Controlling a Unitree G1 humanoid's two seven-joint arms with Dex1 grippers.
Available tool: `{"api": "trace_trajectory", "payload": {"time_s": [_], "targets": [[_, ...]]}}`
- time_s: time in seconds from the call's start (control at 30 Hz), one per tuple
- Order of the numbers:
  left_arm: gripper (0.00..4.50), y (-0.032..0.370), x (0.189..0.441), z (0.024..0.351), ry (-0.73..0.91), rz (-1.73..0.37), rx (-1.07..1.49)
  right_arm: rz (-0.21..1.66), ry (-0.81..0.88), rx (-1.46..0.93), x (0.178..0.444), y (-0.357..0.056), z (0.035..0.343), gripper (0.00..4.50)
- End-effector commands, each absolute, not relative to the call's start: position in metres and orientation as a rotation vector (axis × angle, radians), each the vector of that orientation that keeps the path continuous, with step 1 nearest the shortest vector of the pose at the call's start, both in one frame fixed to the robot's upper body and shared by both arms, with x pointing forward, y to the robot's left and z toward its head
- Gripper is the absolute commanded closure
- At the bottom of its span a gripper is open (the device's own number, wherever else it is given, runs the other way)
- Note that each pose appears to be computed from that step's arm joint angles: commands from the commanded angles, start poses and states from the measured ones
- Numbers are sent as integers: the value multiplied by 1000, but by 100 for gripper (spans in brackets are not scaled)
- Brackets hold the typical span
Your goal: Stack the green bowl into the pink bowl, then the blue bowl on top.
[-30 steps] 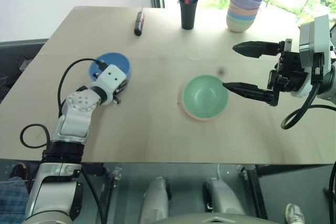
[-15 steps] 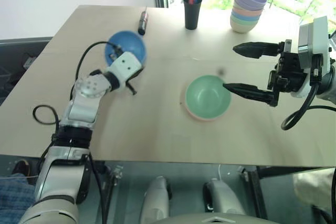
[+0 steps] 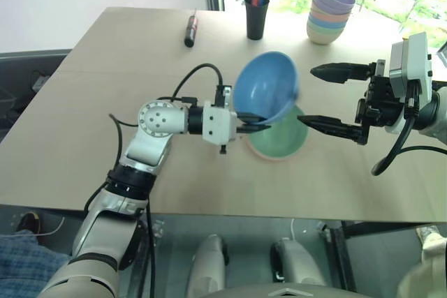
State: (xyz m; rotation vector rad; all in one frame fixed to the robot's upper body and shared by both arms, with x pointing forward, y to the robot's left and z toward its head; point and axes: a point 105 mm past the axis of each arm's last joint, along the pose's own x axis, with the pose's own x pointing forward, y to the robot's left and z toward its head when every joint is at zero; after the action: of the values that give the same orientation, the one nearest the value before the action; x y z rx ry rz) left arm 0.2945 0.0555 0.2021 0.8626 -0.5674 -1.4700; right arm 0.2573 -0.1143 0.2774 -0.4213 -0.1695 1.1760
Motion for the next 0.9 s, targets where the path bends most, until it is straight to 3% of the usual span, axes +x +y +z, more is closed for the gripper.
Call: {"api": "trace_trajectory", "payload": {"time_s": [0.03, 0.17, 0.27, 0.53, 0.77, 0.9], "targets": [[447, 52, 285, 213, -643, -1501, 873, 1162, -211, -454, 252, -115, 285, 0], [447, 52, 284, 208, -616, -1521, 869, 1159, -212, -457, 252, -115, 285, 0], [349, 50, 282, 208, -629, -1518, 844, 1158, -214, -458, 253, -114, 286, 0], [13, 46, 287, 219, -753, -1429, 809, 1163, -211, -460, 253, -113, 285, 0], [4, 78, 318, 226, -580, -1206, 517, 1156, -195, -460, 252, -115, 281, 0], [4, 103, 324, 220, -458, -1113, 401, 1125, -153, -439, 253, -125, 271, 0]]}}
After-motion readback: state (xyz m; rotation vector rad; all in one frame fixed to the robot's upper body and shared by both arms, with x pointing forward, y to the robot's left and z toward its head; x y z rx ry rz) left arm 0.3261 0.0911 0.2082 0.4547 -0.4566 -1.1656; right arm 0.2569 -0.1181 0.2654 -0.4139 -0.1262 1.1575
